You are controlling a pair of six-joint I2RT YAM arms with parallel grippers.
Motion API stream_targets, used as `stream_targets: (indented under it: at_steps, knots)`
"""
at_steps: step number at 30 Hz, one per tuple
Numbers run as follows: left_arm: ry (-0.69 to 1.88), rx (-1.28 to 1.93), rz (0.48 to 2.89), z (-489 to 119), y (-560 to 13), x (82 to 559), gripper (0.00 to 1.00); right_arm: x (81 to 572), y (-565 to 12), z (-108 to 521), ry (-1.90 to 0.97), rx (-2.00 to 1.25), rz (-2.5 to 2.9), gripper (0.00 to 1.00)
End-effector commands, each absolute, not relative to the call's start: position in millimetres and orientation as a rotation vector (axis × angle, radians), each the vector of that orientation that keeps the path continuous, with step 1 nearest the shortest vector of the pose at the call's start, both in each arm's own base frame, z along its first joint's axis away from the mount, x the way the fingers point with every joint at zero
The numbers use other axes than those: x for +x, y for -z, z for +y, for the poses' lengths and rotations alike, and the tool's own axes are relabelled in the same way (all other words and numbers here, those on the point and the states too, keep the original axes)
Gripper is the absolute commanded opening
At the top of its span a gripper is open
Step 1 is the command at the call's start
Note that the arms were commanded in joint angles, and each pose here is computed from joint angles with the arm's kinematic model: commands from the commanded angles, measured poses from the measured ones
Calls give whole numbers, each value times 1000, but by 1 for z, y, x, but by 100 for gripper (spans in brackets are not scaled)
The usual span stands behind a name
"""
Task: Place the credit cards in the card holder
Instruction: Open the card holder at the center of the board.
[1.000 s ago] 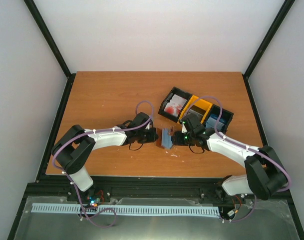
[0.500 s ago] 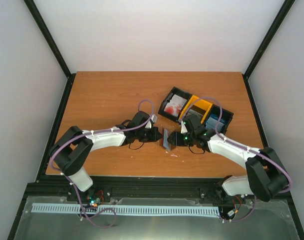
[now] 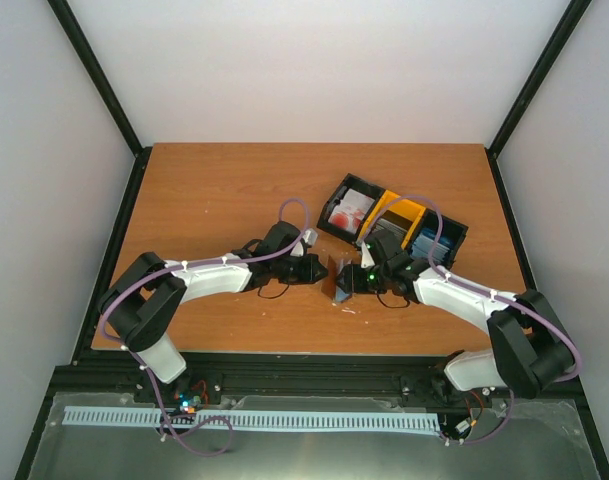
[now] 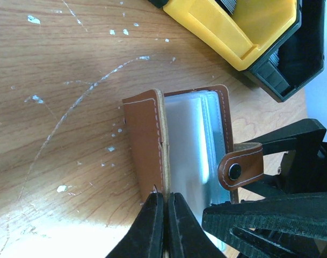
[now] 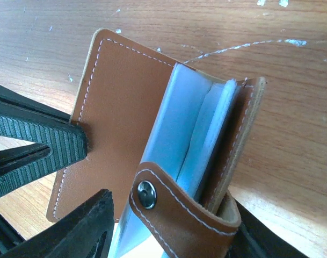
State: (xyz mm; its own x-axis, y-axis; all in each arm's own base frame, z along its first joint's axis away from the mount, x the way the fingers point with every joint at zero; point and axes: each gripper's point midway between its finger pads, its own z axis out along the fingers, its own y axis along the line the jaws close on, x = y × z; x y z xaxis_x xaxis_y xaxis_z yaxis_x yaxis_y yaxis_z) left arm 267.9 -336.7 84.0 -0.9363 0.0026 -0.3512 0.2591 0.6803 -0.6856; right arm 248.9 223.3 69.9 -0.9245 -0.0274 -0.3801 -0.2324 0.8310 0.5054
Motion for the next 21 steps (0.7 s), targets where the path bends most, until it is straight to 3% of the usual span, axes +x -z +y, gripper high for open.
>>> stream_targets:
  at_steps: [1, 9, 21]
  knots:
    - [1100, 211, 2546, -336, -89, 274, 1, 252, -74, 220, -784, -184, 2633, 52]
    - [1079, 201, 2566, -334, -83, 274, 1, 254, -80, 205, -700, -115, 2606, 52]
    - [1075, 199, 2575, -334, -80, 273, 1, 253, -63, 203, -685, -75, 2643, 34]
